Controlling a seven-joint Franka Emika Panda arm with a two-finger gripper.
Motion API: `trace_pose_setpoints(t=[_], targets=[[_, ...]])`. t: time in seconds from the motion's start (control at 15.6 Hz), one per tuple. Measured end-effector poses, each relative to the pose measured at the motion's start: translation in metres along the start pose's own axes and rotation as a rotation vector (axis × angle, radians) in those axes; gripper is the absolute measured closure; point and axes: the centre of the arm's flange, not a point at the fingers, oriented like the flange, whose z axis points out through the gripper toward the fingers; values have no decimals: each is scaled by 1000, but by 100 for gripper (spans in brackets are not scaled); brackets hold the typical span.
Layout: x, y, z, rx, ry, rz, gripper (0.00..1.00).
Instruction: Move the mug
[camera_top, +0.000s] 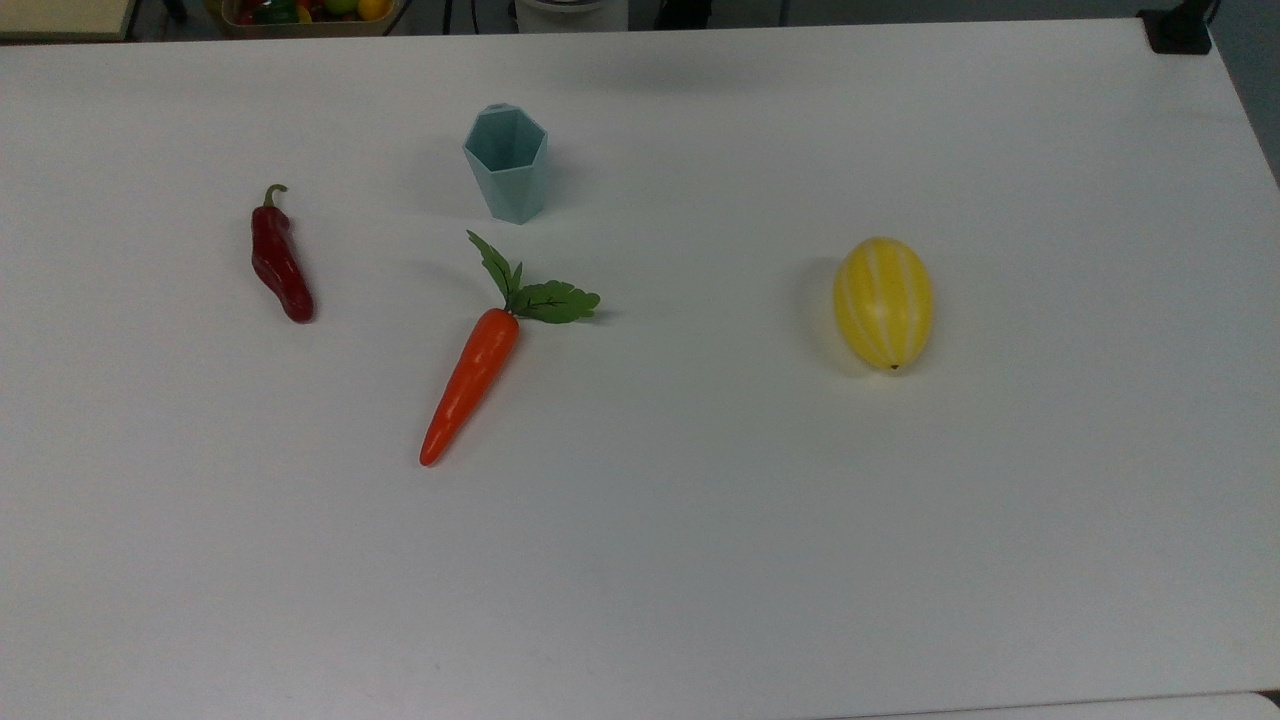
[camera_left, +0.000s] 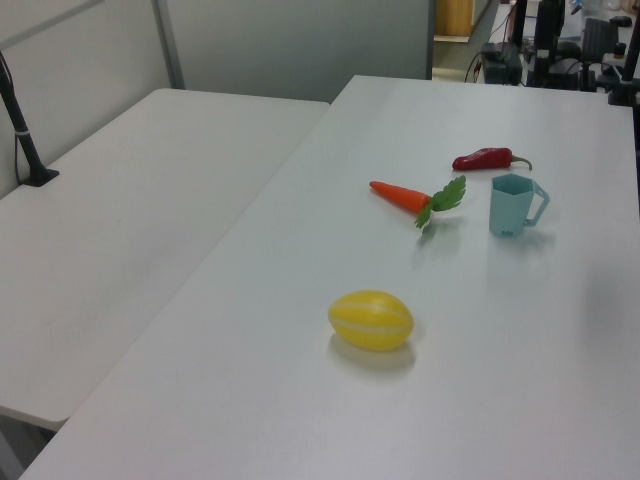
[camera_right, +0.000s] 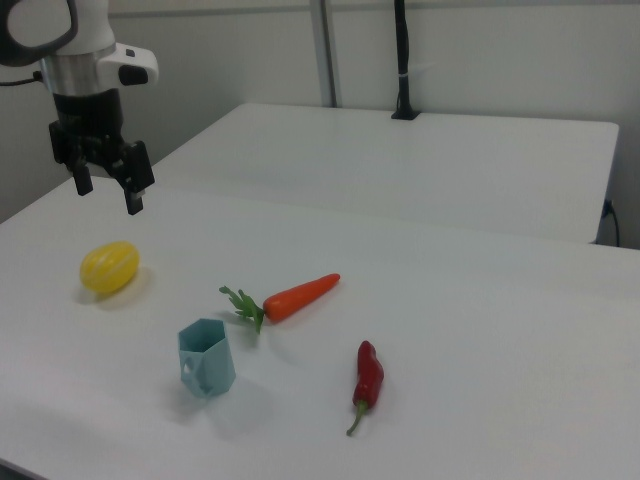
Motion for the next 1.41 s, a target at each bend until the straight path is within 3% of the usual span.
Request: trace_pose_setpoints(t=[0.13,0.32,0.51,0.77,1.41], targets=[[6,1,7,-4,-7,25,0],[27,8,12,-12,64,37,0],[51,16,21,-68,140,32,0],[72,15,39,-126,167,-11,0],[79,14,41,-131,167,-22,0]])
